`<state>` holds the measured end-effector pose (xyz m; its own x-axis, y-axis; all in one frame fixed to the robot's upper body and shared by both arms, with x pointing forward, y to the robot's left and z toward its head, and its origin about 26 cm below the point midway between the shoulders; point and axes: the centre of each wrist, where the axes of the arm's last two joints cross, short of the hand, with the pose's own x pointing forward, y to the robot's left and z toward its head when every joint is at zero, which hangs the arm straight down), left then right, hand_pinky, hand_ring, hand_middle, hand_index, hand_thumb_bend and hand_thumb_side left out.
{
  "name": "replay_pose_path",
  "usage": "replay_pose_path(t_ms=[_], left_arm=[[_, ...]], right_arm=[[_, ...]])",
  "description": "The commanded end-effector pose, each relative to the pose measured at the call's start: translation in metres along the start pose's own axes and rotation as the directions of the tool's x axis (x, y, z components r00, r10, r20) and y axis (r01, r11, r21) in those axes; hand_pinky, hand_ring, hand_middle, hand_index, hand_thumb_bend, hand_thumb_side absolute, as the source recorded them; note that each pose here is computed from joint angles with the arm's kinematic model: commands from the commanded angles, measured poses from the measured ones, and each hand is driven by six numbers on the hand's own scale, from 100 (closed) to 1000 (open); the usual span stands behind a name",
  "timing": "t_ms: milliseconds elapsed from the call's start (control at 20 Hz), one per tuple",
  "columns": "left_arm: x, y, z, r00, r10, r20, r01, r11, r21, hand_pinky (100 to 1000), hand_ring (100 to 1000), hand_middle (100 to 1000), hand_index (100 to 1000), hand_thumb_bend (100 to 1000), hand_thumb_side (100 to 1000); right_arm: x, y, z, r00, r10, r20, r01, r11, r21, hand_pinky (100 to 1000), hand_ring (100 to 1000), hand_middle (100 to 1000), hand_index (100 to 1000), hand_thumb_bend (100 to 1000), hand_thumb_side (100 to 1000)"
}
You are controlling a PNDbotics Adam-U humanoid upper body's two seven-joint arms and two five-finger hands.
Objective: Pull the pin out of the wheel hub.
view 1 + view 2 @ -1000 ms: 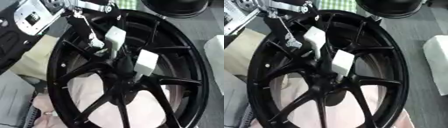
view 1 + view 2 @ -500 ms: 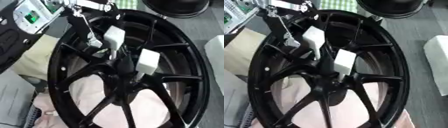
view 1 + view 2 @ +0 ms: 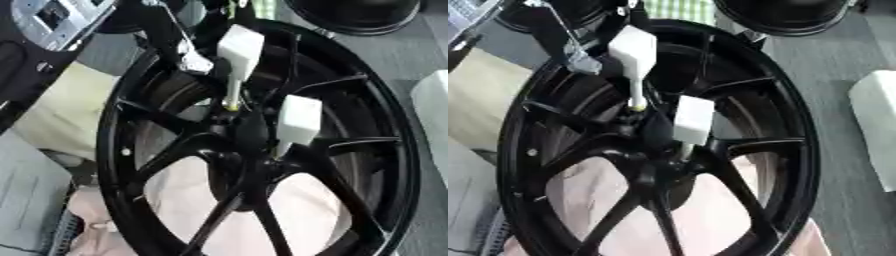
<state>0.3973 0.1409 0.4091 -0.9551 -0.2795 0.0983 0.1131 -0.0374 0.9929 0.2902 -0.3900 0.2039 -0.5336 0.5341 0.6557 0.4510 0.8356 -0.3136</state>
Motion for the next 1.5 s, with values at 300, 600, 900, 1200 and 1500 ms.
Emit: replay_pose_path(t_ms=[300,600,900,1200,1500], left_arm=[[0.023,0.044,0.049,1.0,-0.025,0.004,0.022,0.933,0.358,305,326,138,217,100,232],[0.024,0.041,0.143,0.994,0.013,-0.105,0.048,0.827,0.56,304,328,142,220,100,219],[0.033,0.006,0.228,0.964,0.095,-0.25,0.112,0.706,0.699,301,328,143,220,100,257],[0.032,-0.025,0.259,0.933,0.158,-0.323,0.151,0.643,0.751,299,326,142,220,100,287],[0.006,-0.067,0.284,0.872,0.292,-0.393,0.166,0.578,0.799,398,391,268,336,100,228]], right_arm=[[0.006,-0.009,-0.004,0.999,0.025,0.023,-0.025,1.0,-0.008,657,574,545,624,340,280],[0.008,-0.017,-0.005,0.998,0.047,0.028,-0.046,0.998,-0.039,658,575,546,626,337,270],[0.012,-0.02,-0.006,0.998,0.05,0.036,-0.048,0.997,-0.058,658,576,547,627,336,264],[0.013,-0.021,-0.007,0.998,0.052,0.037,-0.049,0.996,-0.074,658,576,547,627,335,262],[0.014,-0.03,-0.004,0.997,0.069,0.024,-0.065,0.988,-0.137,658,577,548,628,331,254]])
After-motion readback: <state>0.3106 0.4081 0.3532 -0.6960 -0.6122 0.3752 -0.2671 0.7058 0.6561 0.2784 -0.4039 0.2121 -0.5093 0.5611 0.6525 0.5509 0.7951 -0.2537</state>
